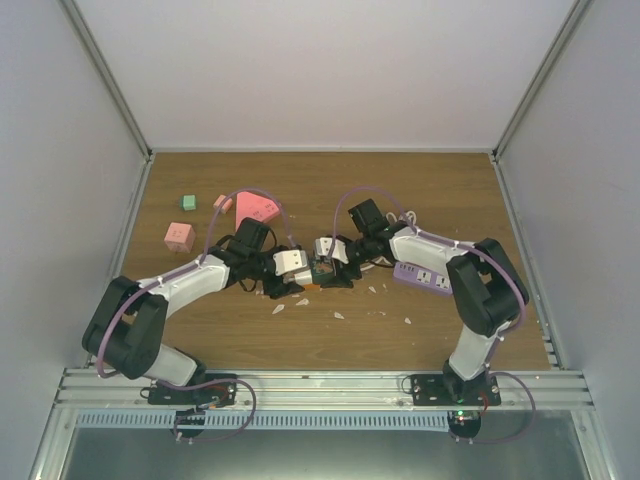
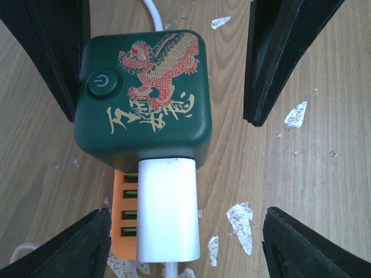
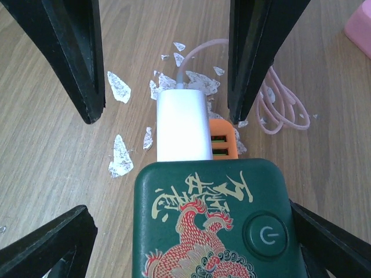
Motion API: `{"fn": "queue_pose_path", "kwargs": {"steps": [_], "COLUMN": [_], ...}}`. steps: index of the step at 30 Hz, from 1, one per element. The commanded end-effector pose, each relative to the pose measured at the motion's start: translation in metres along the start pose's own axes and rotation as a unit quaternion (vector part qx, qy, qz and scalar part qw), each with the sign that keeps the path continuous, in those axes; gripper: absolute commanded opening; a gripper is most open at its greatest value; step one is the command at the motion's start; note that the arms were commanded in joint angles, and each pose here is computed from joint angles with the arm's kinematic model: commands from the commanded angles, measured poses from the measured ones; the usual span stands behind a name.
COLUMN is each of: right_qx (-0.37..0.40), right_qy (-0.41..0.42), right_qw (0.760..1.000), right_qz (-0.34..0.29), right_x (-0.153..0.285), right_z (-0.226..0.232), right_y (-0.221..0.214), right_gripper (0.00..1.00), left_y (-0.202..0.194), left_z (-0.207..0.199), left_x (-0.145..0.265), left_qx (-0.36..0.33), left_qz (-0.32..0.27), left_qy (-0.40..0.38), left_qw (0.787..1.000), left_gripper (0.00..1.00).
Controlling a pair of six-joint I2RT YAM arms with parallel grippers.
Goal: Pull the plug off the socket
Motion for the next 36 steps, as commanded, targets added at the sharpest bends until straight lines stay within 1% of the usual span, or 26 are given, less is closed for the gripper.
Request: {"fn": "queue_pose_path", "kwargs": {"steps": [1,7,14,18,36], "right_qx": [-0.005,-0.016,-0.023,-0.022,-0.024], "right_qy": [0.008,0.014,0.017,0.014,0.006], "right_qw": [1.000,1.000,1.000,1.000,0.999], "right_qz": [-0.004,0.001,0.005,0.011,0.027], "right_x": [-0.008,-0.014,-0.017,-0.018,-0.021], "right_z": [-0.002,-0.004,-0.004,-0.003,0.000], "right_y": [0.002,-0.004,-0.007,-0.011,-0.018], "right_gripper": [0.86,0.80,0.71,0.69,0.42], "left_y": [0.008,0.003,-0.001,-0.004,-0.008], "left_z": [0.005,0.004,0.003,0.001,0.000], "left_x": [-0.005,-0.009,-0.012,-0.013,-0.010], "left_qx": [-0.017,-0.011,-0.004,0.003,0.005], "left_qz": [-0.023,-0.019,-0.015,-0.013,-0.005], "left_qy": [0.018,0.012,0.009,0.007,0.014], "left_qw": [0.999,1.000,1.000,1.000,1.000], "left_gripper": [0.70,0.60,0.53,0.49,0.27]}}
Point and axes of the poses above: each gripper's point midway between its finger pads, its own x axis back along the fingers, its own z axis along the line the jaws close on, y = z × x, the point moved 9 cm from there along x, back along the fingers, and after that the axes turned 3 degrees about x, right-handed, at the moved point
